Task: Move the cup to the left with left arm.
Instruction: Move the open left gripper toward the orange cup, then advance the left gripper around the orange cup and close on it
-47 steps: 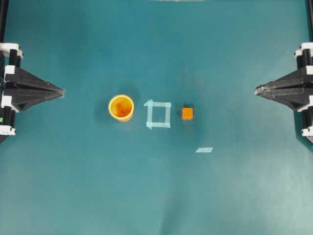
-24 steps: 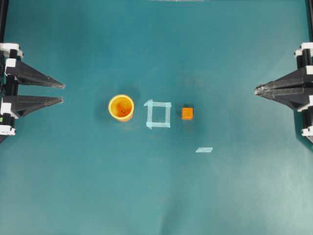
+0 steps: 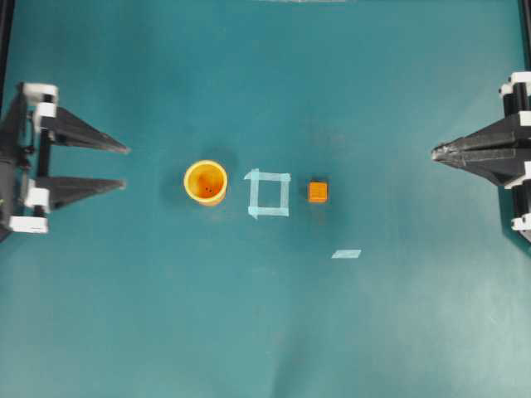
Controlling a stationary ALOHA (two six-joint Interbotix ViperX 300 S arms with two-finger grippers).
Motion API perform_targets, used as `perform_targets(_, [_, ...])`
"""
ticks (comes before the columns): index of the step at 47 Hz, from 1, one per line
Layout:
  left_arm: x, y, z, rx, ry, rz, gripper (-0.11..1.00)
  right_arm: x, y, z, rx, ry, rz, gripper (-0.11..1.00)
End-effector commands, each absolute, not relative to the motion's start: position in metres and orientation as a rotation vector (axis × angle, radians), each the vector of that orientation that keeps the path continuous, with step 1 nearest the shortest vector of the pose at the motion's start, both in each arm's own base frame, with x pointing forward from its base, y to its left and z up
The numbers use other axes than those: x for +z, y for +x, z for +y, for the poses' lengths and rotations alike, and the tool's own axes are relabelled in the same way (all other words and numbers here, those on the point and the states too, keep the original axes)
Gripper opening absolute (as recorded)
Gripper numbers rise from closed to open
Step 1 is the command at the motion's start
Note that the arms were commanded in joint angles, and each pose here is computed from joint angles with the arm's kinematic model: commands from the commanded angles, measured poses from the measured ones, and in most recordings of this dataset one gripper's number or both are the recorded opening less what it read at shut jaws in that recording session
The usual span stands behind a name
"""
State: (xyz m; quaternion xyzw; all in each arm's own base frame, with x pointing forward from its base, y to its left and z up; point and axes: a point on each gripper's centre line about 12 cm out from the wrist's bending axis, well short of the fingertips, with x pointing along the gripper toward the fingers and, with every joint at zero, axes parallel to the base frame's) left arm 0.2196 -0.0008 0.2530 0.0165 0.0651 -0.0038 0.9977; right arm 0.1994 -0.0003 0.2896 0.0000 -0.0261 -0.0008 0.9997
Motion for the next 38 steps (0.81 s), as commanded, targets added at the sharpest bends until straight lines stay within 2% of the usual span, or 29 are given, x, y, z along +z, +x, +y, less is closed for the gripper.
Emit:
perform_targets(1, [0.25,0.233,0.0,-0.005,0.033,0.164,0.55,0.305,0.202,0.0,-0.002,0.003,-0.091,-0.01])
perform_targets(10, [0.228,0.258,0.002,0.001,0.03,0.281,0.69,0.307,0.203,0.0,-0.001,0.005,-0.095,-0.01])
perform_targets(18, [0.209,0.282,0.009,0.024,0.026,0.382,0.77,0.309,0.203,0.0,-0.002,0.003,-0.1,-0.01])
perform_targets(28, [0.177,0.295,0.016,0.043,0.022,0.507,0.8,0.311,0.203,0.0,-0.002,0.004,-0.104,-0.01])
perform_targets(38, [0.15,0.286,0.016,0.041,0.019,0.594,0.81,0.31,0.203,0.0,-0.002,0.004,-0.103,-0.01])
